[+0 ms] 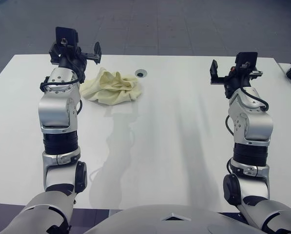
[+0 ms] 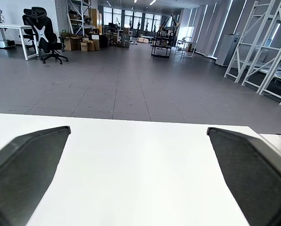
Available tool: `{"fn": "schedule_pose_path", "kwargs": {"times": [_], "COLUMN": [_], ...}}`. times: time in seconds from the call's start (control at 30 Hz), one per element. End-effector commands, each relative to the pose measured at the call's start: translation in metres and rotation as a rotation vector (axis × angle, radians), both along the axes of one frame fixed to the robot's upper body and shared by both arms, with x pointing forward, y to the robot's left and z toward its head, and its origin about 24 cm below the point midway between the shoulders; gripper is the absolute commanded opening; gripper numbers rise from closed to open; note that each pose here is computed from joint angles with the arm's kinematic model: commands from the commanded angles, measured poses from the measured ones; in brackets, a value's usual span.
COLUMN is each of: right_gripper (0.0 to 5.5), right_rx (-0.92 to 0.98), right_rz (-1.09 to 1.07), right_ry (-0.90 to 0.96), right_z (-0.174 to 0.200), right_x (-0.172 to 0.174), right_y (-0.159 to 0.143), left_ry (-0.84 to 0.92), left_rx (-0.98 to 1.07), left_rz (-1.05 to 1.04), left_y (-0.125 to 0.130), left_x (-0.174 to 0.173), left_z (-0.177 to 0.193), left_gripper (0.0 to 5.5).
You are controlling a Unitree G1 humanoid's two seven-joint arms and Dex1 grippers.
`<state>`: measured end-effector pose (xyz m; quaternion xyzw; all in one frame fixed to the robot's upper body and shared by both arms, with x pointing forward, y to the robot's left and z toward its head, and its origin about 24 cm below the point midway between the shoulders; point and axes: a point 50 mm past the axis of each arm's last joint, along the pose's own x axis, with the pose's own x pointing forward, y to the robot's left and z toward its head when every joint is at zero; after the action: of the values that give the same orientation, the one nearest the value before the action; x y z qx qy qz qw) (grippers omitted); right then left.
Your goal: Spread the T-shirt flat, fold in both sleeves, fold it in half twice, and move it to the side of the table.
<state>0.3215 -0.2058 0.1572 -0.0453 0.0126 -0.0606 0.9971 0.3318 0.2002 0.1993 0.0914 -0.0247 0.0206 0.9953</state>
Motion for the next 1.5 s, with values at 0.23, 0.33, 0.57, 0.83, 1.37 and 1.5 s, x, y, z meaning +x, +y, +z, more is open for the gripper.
{"fn": "schedule_pose_path", "kwargs": {"times": [0.23, 0.33, 0.57, 0.83, 1.37, 1.5], "right_gripper": [5.39, 5.39, 5.39, 5.39, 5.39, 5.39], "right_rx": [-0.027, -0.027, -0.027, -0.027, -0.279, -0.450], "right_rz": [0.039, 0.042, 0.038, 0.036, 0.485, 0.784], "right_ry": [-0.019, -0.018, -0.027, -0.031, 0.128, 0.184], "right_z": [0.009, 0.009, 0.012, 0.012, -0.013, -0.021], "right_x": [0.004, 0.004, 0.007, 0.007, -0.019, -0.043], "right_y": [0.004, 0.005, 0.004, 0.003, 0.030, 0.049], "left_ry": [0.020, 0.035, 0.331, 0.517, 0.487, 0.480], "left_rx": [0.008, 0.029, 0.289, 0.561, 0.410, 0.360], "left_rz": [-0.004, -0.002, 0.002, -0.191, -0.797, -0.844], "left_y": [-0.001, 0.004, 0.033, 0.025, -0.042, -0.054], "left_x": [-0.003, 0.004, 0.055, 0.050, -0.010, -0.026], "left_z": [-0.007, -0.012, -0.082, -0.129, -0.146, -0.138], "left_gripper": [5.40, 5.40, 5.40, 5.40, 5.40, 5.40]}}
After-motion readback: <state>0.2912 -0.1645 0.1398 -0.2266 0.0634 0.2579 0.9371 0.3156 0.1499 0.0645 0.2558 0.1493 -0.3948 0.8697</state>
